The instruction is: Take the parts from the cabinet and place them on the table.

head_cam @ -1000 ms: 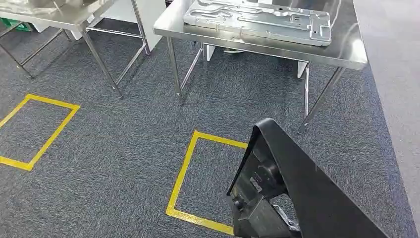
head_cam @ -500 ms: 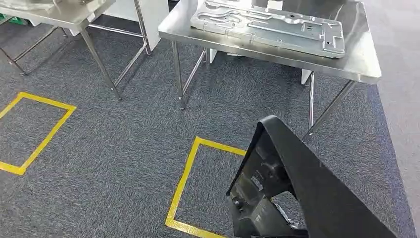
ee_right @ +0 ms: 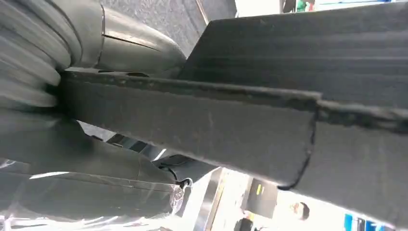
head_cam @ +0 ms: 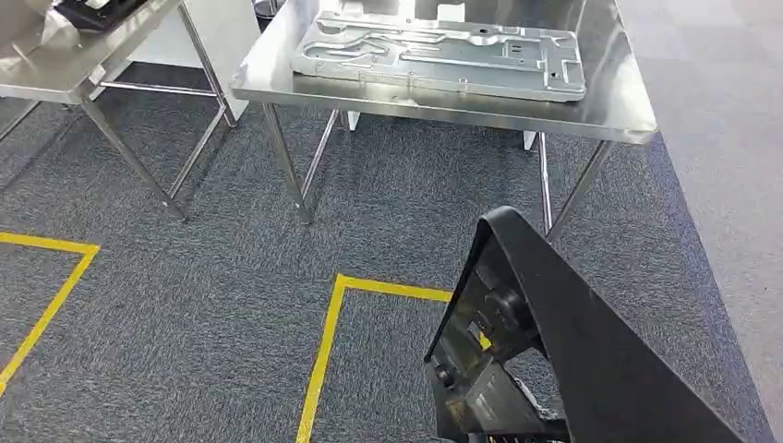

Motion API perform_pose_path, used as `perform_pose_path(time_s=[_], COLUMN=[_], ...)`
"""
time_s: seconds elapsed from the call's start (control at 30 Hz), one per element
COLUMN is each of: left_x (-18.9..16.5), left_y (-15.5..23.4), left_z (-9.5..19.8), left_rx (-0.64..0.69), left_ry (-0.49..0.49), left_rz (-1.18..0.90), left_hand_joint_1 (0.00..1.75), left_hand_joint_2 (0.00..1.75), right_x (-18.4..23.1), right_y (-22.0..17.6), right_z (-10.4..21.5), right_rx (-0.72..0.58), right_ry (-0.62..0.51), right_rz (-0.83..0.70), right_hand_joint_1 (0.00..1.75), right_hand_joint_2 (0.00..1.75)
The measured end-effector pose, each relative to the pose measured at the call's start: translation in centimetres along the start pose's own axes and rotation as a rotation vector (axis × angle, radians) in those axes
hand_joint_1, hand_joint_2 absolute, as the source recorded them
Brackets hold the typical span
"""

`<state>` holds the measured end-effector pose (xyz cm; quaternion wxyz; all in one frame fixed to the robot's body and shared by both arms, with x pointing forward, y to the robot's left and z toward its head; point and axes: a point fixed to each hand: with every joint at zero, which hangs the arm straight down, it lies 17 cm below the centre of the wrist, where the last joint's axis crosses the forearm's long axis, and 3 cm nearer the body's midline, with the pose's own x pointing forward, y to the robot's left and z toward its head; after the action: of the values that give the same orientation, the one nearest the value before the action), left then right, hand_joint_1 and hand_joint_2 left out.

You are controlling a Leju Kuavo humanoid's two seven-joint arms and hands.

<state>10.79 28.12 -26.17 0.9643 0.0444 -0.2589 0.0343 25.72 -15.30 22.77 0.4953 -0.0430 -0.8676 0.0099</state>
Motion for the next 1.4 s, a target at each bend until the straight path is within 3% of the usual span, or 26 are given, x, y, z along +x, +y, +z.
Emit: perform_pose_path(time_s=[0.43,0.6,0.73,0.83,1.13,1.3,1.4], left_x=[0.1,0.2,0.8,1.3,0.8,0.8,0.9], left_y=[0.3,0.4,0.8,1.2,2.2,2.3,2.1], left_z=[-0.1,-0.2,-0.6,-0.8,-0.8,-0.8,-0.9], left_rx=[-0.003,-0.014,-0.029,-0.032,-0.032,-0.038,-0.045], left_ry=[0.003,0.009,0.008,0.003,0.019,0.023,0.022], left_rz=[-0.004,-0.038,-0.090,-0.106,-0.148,-0.161,-0.168], left_hand_joint_1=[0.00,0.00,0.00,0.00,0.00,0.00,0.00], left_hand_joint_2=[0.00,0.00,0.00,0.00,0.00,0.00,0.00], right_x=[-2.0,-3.7,-3.2,-3.2,-2.3,-2.8,-3.9], right_y=[-2.0,-6.9,-11.9,-13.2,-10.3,-6.9,-5.4], right_z=[-0.8,-2.2,-6.2,-9.1,-14.5,-16.4,-16.7], right_rx=[-0.088,-0.232,-0.360,-0.394,-0.349,-0.205,-0.126], right_ry=[0.081,0.125,0.046,0.006,-0.095,-0.174,-0.180], right_rz=[0.124,0.415,0.669,0.780,1.087,1.258,1.264], right_hand_joint_1=[1.75,1.75,1.75,1.75,1.75,1.75,1.75], right_hand_joint_2=[1.75,1.75,1.75,1.75,1.75,1.75,1.75])
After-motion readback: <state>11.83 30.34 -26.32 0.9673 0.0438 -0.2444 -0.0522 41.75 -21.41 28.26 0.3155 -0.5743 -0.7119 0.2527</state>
